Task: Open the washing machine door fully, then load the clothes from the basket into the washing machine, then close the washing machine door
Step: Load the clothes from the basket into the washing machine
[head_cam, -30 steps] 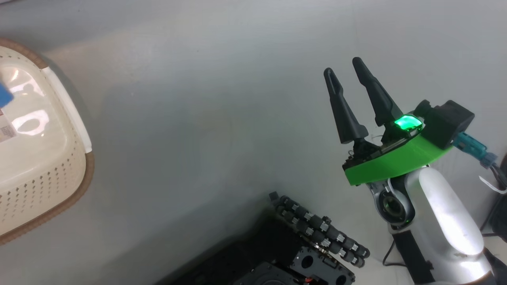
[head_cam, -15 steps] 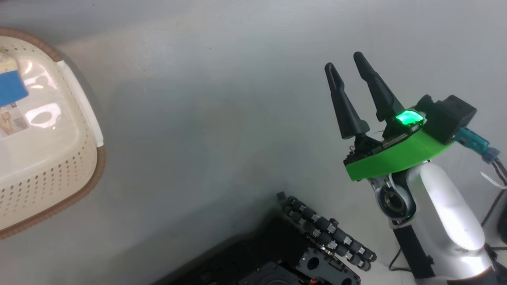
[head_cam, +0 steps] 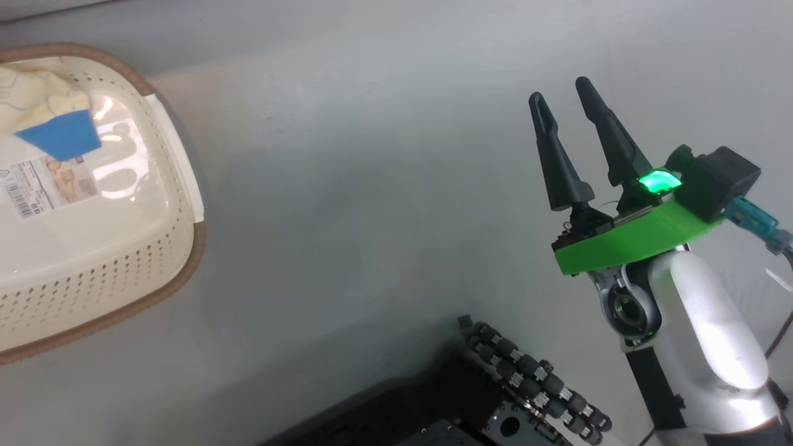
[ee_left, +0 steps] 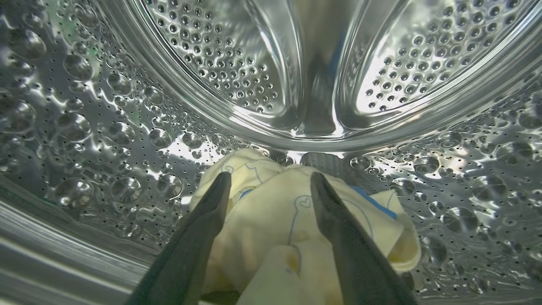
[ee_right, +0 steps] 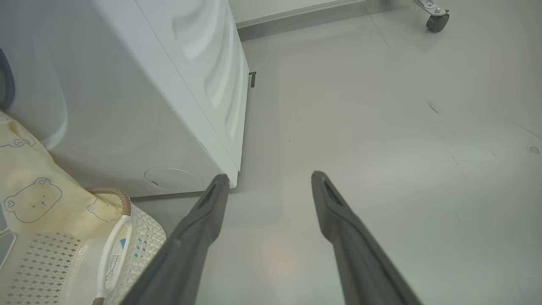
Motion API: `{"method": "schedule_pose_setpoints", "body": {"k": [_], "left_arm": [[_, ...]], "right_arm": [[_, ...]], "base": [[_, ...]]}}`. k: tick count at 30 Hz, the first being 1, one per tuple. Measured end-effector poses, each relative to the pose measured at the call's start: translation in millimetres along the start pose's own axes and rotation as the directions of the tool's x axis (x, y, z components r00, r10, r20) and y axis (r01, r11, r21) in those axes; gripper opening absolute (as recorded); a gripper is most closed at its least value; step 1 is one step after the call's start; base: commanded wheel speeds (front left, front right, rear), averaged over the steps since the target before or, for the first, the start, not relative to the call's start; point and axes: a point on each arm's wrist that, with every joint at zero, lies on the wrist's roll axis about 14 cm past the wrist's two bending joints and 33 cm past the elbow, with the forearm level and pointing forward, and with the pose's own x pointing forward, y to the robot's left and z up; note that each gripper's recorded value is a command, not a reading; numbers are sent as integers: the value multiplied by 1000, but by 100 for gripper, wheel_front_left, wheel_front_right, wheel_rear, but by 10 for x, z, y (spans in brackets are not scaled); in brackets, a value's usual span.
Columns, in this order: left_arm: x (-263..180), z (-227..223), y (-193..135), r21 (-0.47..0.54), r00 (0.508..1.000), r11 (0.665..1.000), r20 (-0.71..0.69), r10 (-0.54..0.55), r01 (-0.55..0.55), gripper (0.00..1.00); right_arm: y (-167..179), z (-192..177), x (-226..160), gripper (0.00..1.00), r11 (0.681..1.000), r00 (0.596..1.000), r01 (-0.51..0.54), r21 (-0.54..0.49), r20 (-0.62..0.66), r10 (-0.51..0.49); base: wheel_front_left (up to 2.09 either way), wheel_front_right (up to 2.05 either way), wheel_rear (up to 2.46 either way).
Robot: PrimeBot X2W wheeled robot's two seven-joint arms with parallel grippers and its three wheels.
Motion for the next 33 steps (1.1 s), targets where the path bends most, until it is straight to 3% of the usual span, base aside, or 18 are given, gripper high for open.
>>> {"method": "schedule_pose_setpoints", "body": {"k": [15, 25, 33], "left_arm": [[-727, 90, -234, 22, 995, 999, 94, -45, 43, 100], [-1579, 21, -500, 46, 978, 987, 136, -161, 156, 100], [-2164, 117, -569, 31, 963, 981, 184, -194, 192, 100]], "right_arm": [[88, 248, -46, 100, 1000, 998, -20, -16, 67, 21], [112, 431, -201, 100, 999, 993, -16, -29, 113, 20], [128, 588, -347, 100, 999, 988, -14, -46, 154, 21]], "base": [[0, 0, 0], [0, 0, 0], [0, 0, 0]]}}
